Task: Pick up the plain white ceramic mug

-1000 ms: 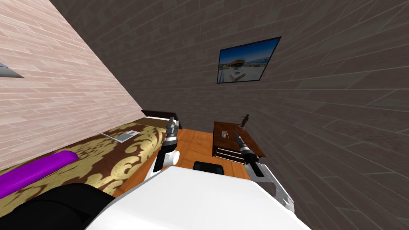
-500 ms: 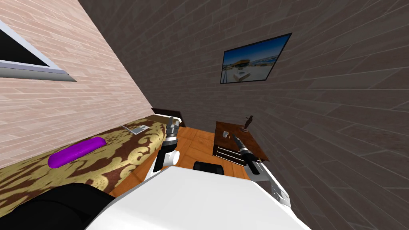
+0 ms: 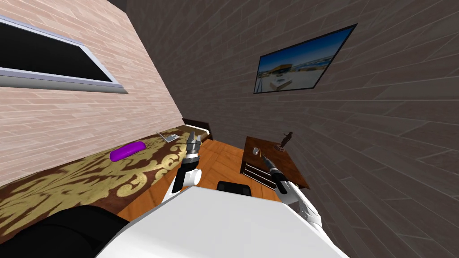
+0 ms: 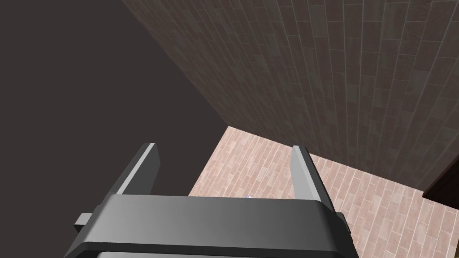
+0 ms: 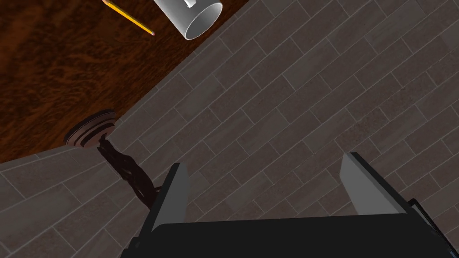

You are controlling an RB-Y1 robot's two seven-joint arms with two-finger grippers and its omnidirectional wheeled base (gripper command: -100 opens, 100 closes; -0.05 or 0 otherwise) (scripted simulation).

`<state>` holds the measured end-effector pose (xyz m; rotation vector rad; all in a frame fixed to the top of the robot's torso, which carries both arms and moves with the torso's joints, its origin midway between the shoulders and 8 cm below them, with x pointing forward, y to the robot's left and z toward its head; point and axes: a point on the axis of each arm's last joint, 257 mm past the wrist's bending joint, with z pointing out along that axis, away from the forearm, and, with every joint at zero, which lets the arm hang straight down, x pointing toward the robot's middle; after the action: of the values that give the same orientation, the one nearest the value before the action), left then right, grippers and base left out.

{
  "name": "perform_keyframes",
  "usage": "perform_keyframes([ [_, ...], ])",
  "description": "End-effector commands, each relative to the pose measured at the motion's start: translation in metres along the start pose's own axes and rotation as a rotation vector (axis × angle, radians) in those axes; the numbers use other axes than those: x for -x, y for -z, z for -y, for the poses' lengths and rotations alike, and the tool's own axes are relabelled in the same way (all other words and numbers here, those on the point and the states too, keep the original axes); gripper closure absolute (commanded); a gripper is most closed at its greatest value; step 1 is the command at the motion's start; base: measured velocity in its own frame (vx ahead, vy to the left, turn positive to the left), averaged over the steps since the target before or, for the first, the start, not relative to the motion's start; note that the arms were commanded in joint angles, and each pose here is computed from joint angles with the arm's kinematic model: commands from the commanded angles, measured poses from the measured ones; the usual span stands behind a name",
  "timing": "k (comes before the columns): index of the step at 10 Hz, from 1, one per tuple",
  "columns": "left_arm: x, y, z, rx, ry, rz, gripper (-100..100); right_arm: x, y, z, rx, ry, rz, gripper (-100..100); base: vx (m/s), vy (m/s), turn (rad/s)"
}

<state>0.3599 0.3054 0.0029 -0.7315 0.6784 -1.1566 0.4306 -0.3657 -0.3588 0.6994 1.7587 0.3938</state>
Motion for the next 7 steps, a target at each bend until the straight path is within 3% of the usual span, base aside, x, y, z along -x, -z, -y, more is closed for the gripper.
perform_keyframes([
  [1, 0.000, 0.000, 0.000, 0.000, 0.000, 0.000, 0, -0.008, -0.005, 0.021, -0.062, 0.058, -0.022, -100, -0.065, -0.060, 0.221],
  [7, 0.000, 0.000, 0.000, 0.000, 0.000, 0.000, 0, -0.031, -0.006, 0.095, -0.246, 0.285, -0.089, -100, -0.070, -0.060, 0.246],
])
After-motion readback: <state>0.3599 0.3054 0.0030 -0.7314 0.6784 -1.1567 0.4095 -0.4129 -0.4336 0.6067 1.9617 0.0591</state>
